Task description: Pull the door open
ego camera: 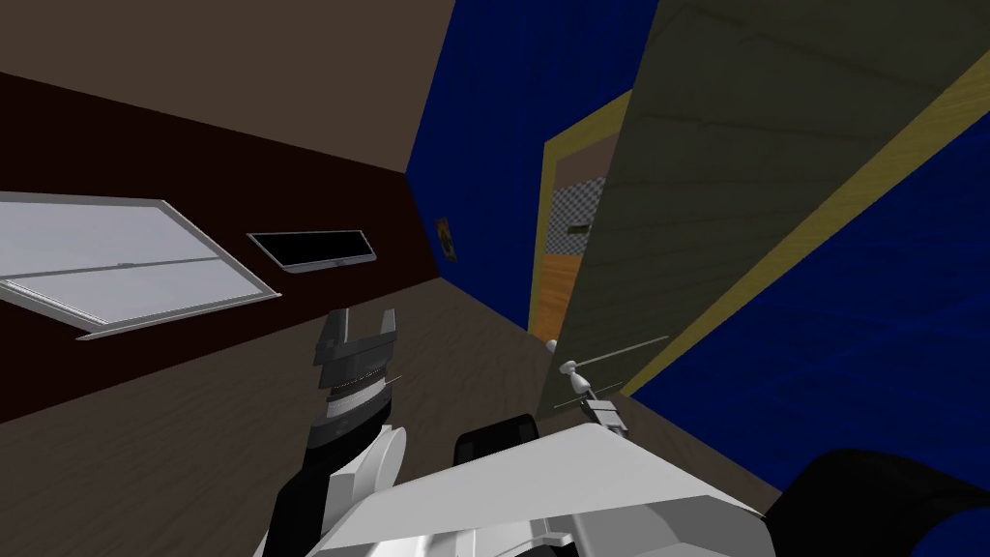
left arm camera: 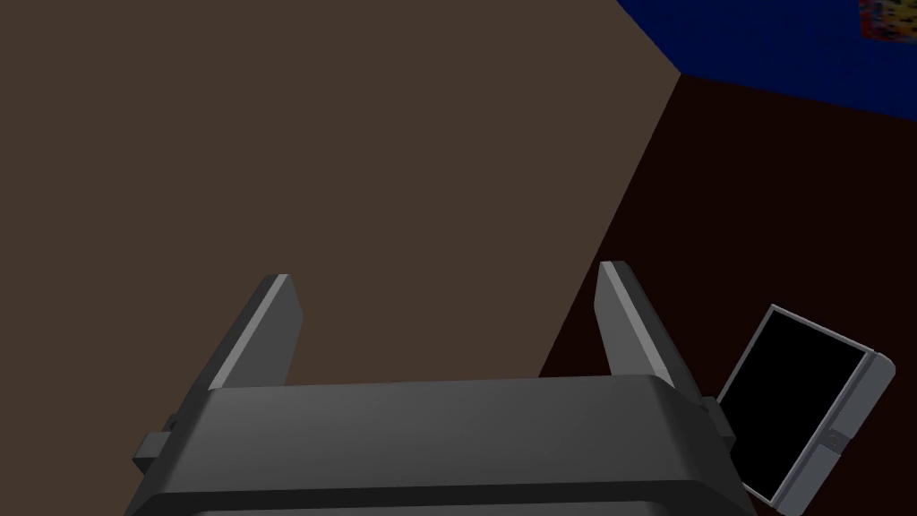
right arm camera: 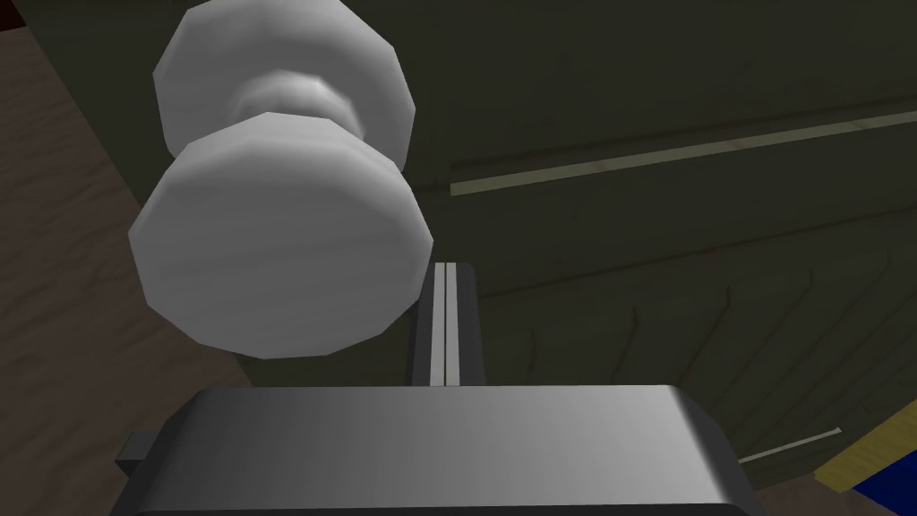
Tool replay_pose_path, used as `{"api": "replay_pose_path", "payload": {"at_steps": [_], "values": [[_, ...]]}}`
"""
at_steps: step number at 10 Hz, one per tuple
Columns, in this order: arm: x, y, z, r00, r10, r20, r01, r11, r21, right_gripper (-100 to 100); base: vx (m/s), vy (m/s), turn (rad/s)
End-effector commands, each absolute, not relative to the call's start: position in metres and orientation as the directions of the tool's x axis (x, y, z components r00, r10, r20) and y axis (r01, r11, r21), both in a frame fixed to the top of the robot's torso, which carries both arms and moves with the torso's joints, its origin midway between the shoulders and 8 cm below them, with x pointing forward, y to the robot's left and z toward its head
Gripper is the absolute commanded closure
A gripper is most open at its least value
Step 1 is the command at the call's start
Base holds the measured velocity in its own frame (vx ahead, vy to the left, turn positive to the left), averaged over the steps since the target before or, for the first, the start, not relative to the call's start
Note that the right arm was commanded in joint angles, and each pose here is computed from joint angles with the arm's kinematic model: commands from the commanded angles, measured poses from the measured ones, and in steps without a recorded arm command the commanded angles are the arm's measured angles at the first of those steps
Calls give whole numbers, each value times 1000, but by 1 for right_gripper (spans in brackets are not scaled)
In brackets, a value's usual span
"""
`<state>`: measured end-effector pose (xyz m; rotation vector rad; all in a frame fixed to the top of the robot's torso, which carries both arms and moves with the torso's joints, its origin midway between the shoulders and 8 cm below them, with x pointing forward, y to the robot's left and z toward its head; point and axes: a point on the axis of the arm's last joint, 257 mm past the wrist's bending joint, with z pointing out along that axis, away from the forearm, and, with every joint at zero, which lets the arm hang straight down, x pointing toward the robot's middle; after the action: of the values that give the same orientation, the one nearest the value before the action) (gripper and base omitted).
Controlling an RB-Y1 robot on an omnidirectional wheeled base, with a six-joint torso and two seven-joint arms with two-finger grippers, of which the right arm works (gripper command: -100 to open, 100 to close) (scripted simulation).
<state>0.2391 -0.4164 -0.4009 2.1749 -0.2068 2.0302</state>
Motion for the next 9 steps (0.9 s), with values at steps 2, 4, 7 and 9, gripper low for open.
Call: {"api": "replay_pose_path", "payload": {"at_steps": [2,4,7,9], "values": [[258,-392,-394,15,-1,1000,-163,-987,1,-100,-109,-38,48],[262,-385,-392,0,1,1000,-148,-989,1,-100,-133,-25,61],[245,-418,-397,56,4,998,-185,-983,15,-100,-43,-28,11],[239,-427,-395,64,-10,998,-187,-982,2,-100,94,81,-15]]}}
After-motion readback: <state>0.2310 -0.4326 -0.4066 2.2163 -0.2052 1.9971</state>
